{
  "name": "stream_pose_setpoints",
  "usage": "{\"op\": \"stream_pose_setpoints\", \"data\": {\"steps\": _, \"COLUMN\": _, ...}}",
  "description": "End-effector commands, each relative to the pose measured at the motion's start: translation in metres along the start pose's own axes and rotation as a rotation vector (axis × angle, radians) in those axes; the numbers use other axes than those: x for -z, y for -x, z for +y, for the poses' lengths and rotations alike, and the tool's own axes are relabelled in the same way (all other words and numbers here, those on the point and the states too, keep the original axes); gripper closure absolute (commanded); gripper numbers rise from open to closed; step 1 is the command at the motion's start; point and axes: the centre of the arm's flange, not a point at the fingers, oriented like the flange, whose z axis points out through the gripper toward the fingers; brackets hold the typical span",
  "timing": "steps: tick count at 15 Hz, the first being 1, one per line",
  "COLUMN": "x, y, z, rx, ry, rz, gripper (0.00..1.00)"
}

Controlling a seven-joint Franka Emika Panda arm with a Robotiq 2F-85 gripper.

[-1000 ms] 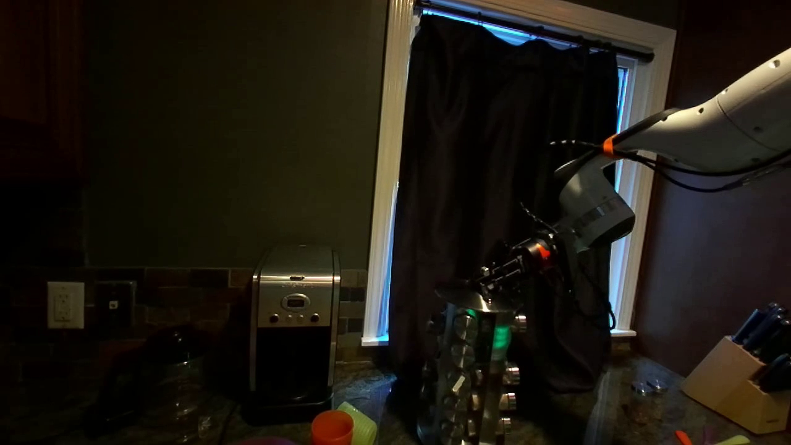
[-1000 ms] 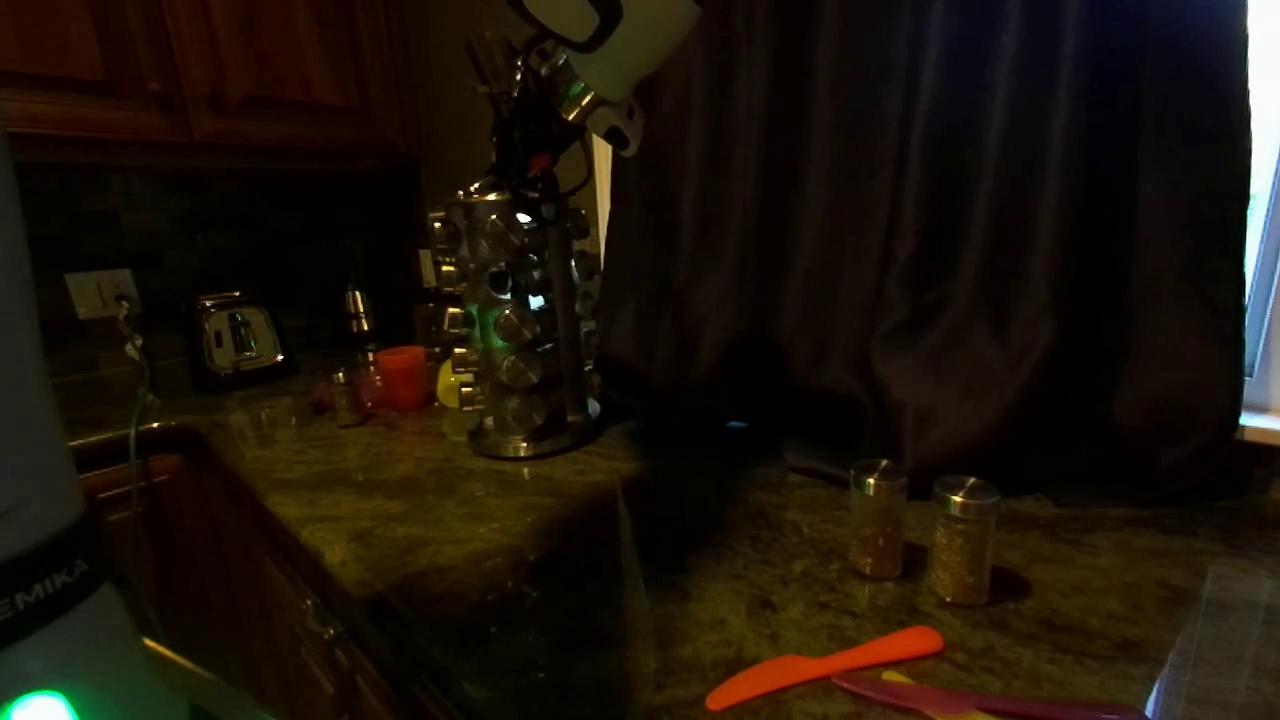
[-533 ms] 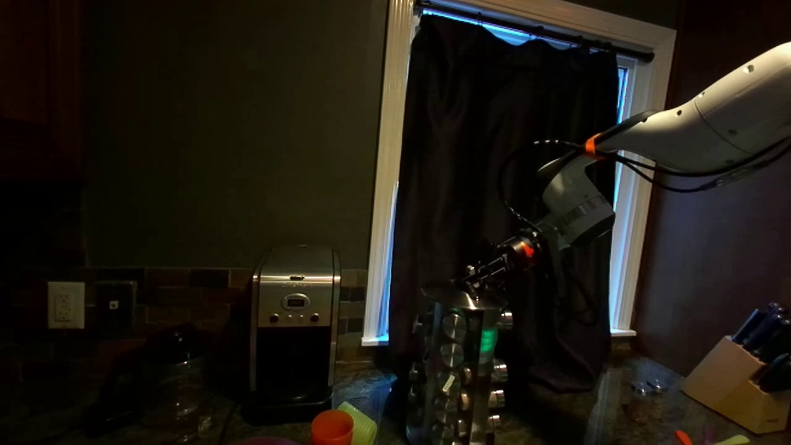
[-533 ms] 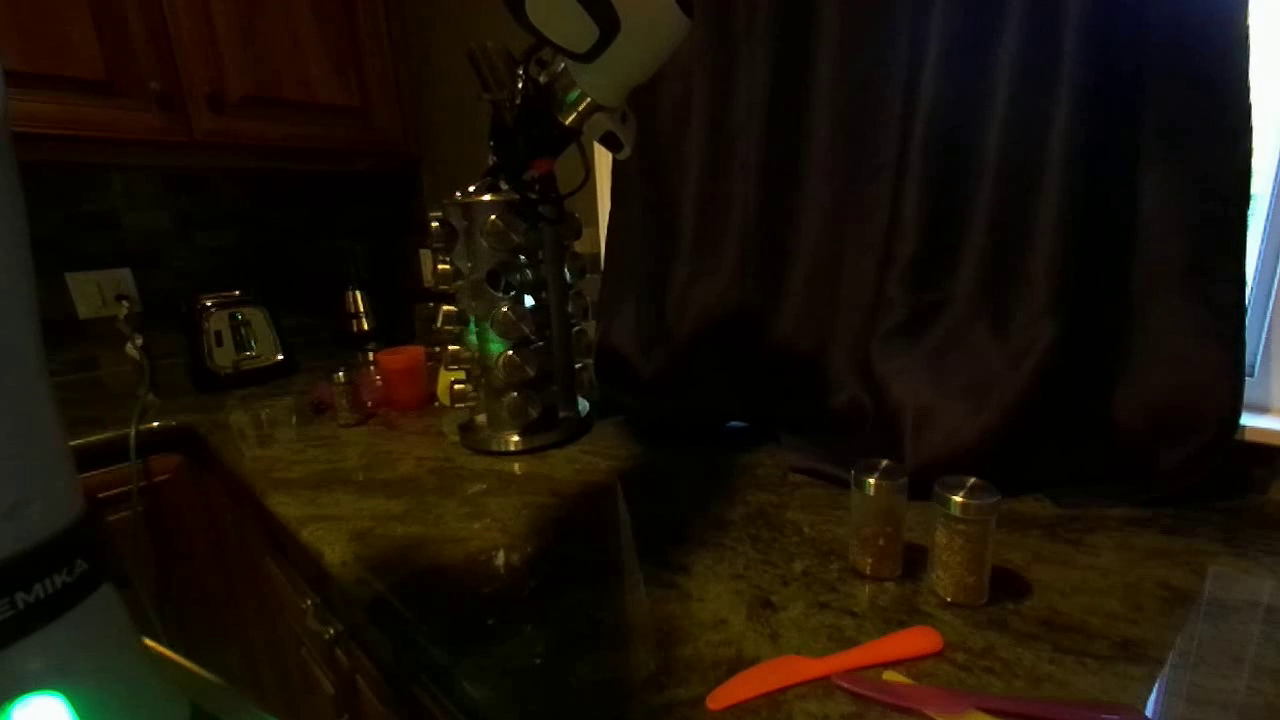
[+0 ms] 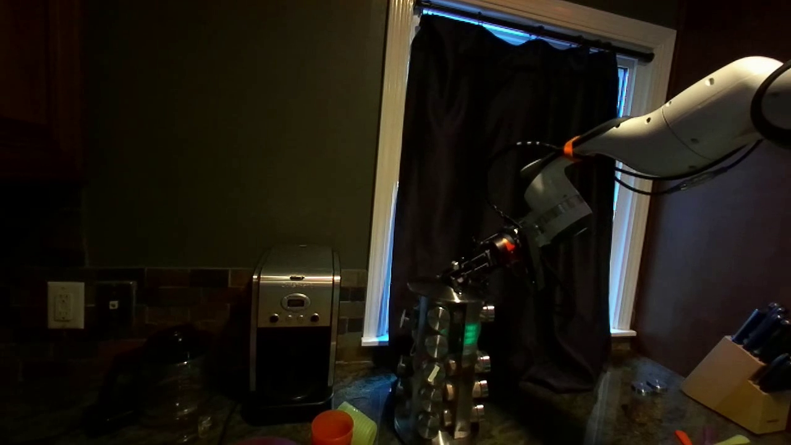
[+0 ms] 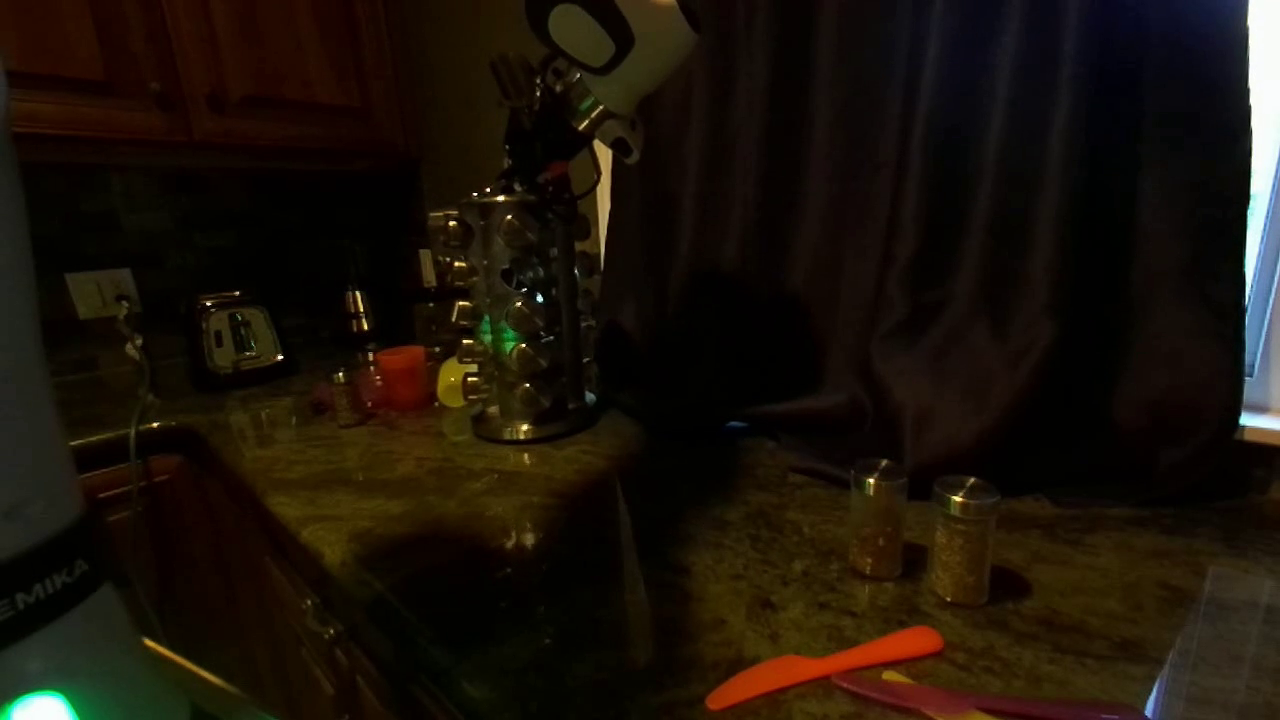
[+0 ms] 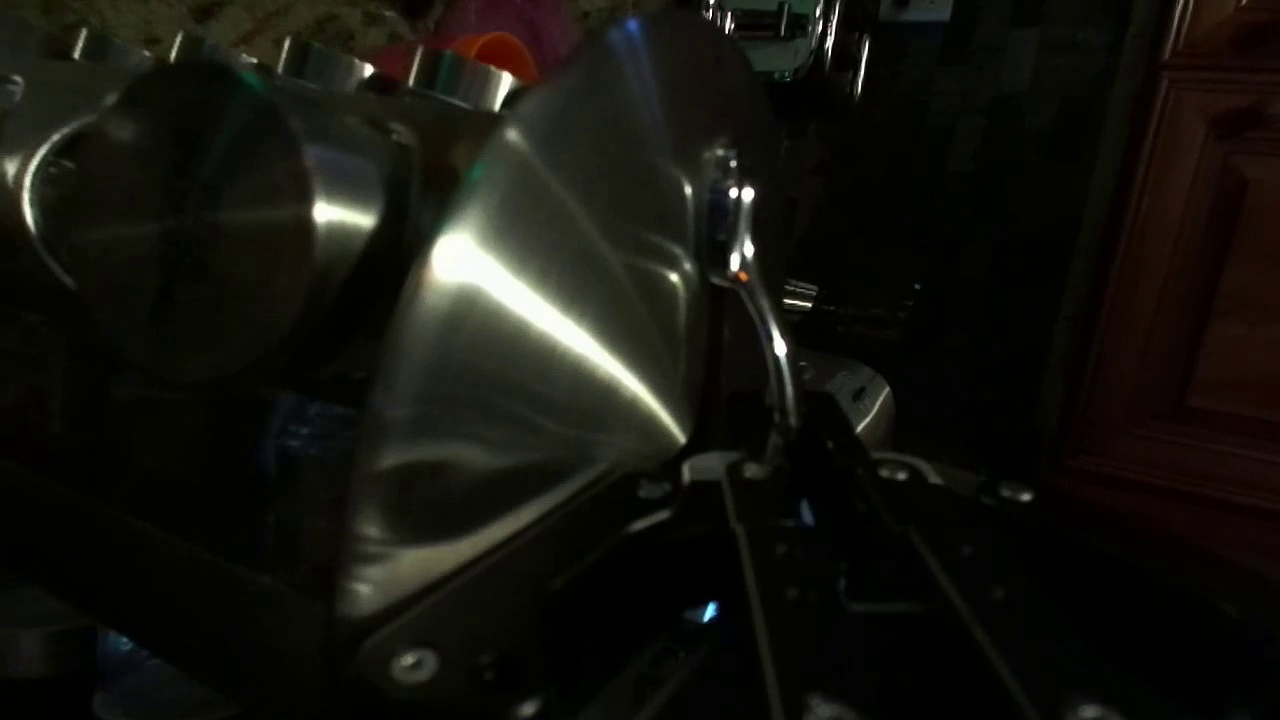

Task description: Move the silver stand backwards.

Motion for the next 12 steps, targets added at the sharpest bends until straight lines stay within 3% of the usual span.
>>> {"op": "stream_pose_setpoints", "data": {"steps": 1, "x": -0.006, "y": -0.03, "z": -0.037, "rx": 0.031, "ry": -0.076, "rz": 0.016, "gripper": 0.97}}
{"op": "stream_pose_setpoints", "data": {"steps": 12, "x": -0.03, "y": -0.072, "z": -0.049, "rx": 0.052, "ry": -0.096, "rz": 0.092, "gripper": 0.97}}
